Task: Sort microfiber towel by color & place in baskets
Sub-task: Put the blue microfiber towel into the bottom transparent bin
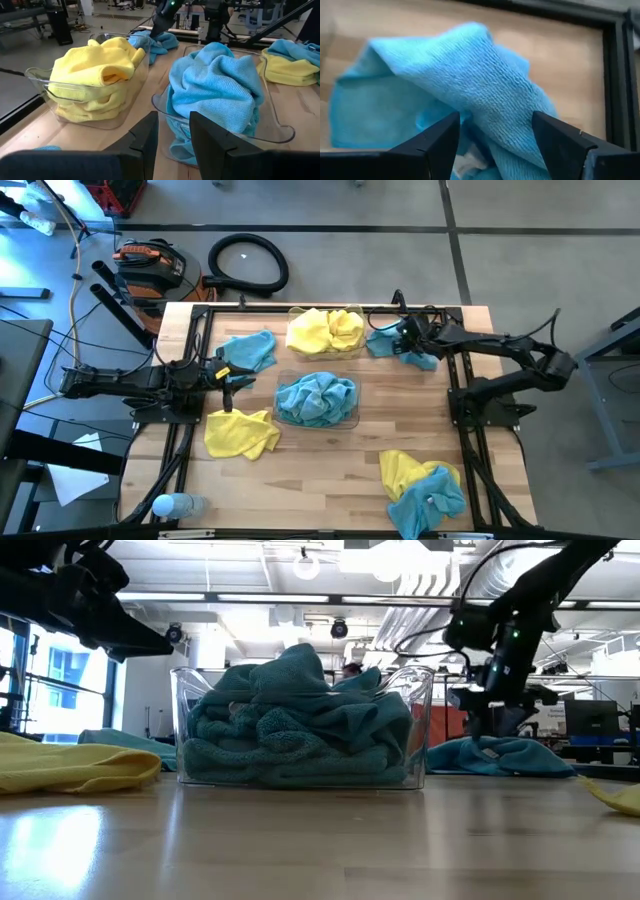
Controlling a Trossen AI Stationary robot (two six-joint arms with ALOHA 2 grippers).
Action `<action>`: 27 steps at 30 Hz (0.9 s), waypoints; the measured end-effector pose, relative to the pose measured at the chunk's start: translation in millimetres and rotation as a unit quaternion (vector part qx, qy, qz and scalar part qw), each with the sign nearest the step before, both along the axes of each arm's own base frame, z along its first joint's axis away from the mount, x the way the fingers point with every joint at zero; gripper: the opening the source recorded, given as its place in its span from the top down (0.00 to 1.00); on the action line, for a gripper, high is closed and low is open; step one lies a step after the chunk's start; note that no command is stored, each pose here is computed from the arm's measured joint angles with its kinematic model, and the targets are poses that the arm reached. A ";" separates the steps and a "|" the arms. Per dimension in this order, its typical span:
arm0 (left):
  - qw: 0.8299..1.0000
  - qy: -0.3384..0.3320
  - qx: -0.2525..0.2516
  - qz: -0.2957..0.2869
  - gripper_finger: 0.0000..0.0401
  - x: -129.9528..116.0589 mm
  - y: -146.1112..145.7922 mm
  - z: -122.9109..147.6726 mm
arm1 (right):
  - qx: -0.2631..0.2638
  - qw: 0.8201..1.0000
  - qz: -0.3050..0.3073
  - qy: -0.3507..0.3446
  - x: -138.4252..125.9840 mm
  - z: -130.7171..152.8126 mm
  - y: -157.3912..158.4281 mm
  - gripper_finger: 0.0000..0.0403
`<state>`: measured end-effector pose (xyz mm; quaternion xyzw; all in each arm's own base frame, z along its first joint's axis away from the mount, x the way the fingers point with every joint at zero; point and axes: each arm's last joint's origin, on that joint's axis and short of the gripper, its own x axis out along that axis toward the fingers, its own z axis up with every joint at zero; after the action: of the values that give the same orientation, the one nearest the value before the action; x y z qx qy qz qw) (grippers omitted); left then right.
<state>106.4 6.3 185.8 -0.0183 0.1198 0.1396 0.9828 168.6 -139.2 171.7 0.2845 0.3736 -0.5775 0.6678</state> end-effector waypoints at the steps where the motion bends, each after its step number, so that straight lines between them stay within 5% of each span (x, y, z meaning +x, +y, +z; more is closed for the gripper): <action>1: 1.000 0.000 0.000 0.000 0.75 0.0 0.0 0.0 | 0.010 1.000 -0.001 0.005 -0.4 -3.0 -1.1 0.39; 8: 1.000 -0.002 -0.006 0.001 0.75 0.0 0.0 0.0 | 0.096 0.994 0.008 0.051 8.1 -41.5 -6.4 0.39; 14: 1.000 -0.002 -0.008 0.001 0.75 0.0 0.0 0.0 | 0.106 0.991 0.001 0.077 15.8 -60.7 -12.1 0.42; 18: 1.000 -0.002 -0.008 0.001 0.75 0.0 0.0 -0.1 | 0.112 0.992 0.009 0.055 17.0 -55.9 -6.2 0.57; 24: 1.000 0.000 -0.013 -0.001 0.75 -0.1 -0.2 -0.7 | 0.139 0.989 0.047 0.031 13.3 -37.6 11.9 0.94; 27: 0.999 0.003 -0.020 -0.026 0.75 0.1 -1.7 -1.3 | 0.145 0.987 0.058 0.035 9.8 -27.9 24.9 0.94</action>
<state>106.4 4.6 184.5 -0.0343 0.1262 0.1120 0.9851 178.4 -114.2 143.8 0.3360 0.4918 -0.4875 0.6384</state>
